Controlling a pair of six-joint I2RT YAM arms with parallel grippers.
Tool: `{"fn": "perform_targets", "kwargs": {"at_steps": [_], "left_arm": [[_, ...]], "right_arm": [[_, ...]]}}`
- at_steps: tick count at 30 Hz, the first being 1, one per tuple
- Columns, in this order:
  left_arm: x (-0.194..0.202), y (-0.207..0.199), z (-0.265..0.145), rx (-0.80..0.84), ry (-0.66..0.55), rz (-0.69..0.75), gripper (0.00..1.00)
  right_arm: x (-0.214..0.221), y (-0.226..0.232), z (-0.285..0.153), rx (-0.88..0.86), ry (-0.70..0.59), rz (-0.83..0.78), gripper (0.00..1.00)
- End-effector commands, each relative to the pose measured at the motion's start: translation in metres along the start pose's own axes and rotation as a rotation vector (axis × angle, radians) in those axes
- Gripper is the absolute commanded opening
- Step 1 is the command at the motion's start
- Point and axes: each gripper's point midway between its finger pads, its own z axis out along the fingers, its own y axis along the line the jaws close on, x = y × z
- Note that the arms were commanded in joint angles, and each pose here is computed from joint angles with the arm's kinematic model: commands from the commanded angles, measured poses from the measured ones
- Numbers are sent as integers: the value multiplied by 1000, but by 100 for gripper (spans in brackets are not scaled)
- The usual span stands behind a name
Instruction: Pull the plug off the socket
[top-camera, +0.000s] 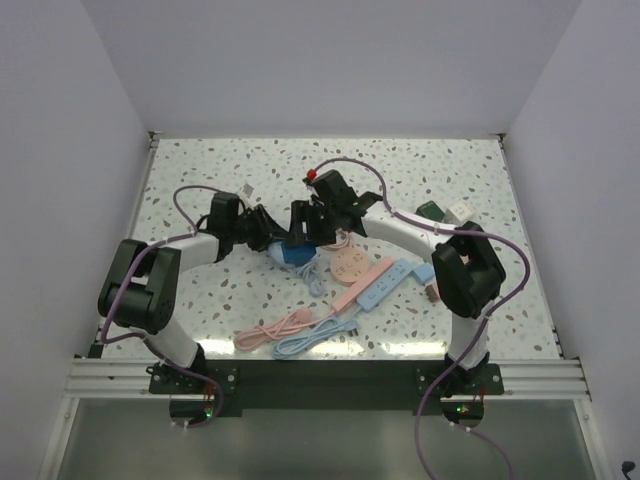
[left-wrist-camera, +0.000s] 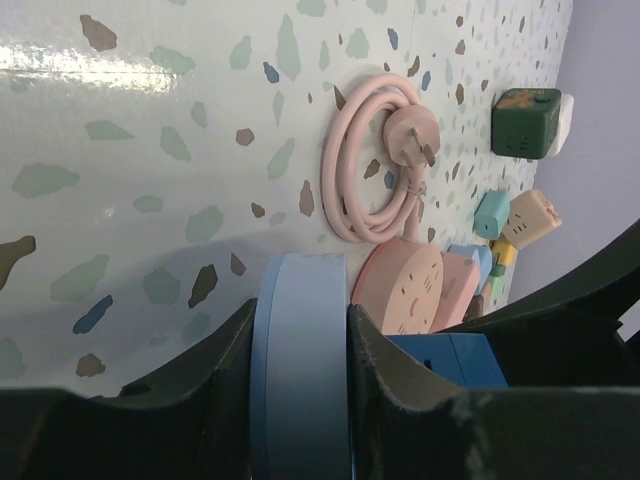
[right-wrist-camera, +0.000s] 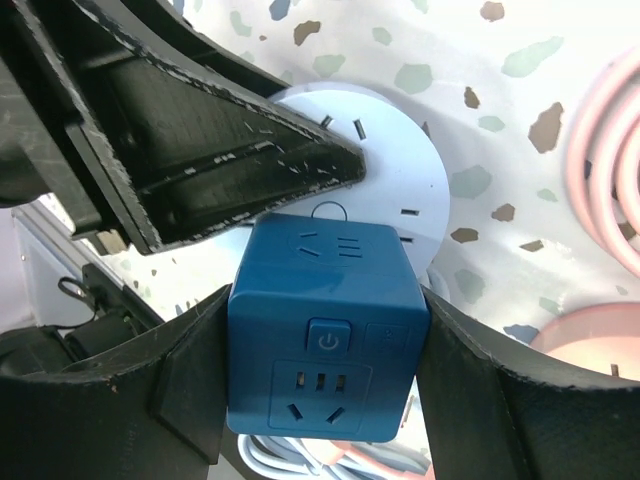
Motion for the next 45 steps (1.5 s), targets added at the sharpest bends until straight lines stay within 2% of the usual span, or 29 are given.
{"fn": "perform_targets", "kwargs": {"at_steps": [1, 2, 5, 7, 13, 19, 24, 29, 32, 33, 36, 38, 41, 45], "left_arm": [[5, -31, 2, 104, 34, 19, 32], [6, -30, 1, 105, 37, 20, 28], [6, -29, 2, 99, 34, 20, 6], [5, -25, 3, 85, 31, 21, 0], [-3, -2, 7, 13, 6, 39, 0], [-18, 30, 3, -146, -23, 131, 0], [-38, 29, -7, -181, -73, 195, 0], [-38, 24, -8, -178, -56, 184, 0], [-43, 16, -10, -155, -69, 200, 0], [-44, 16, -10, -148, -73, 203, 0], [-41, 16, -12, -124, -58, 196, 0], [-46, 8, -11, -86, -75, 218, 0], [-42, 1, -10, -45, -46, 231, 0], [-42, 0, -10, -39, -38, 240, 0]], "right_arm": [[-50, 40, -30, -99, -214, -72, 0], [-51, 38, -29, -92, -218, -71, 0], [-50, 39, -28, -99, -216, -72, 0], [-49, 41, -30, -112, -207, -72, 0], [-46, 44, -61, -149, -196, -70, 0], [-33, 9, -103, -105, -68, -63, 0], [-36, -11, -139, -74, -90, -44, 0], [-44, -17, -149, -67, -108, -27, 0], [-53, -50, -160, 97, -160, 44, 0], [-61, -81, -166, 248, -211, 77, 0], [-60, -157, -191, 583, -256, 200, 0], [-50, -204, -203, 736, -236, 316, 0], [-39, -246, -209, 825, -219, 422, 0], [-31, -275, -201, 867, -179, 454, 0]]}}
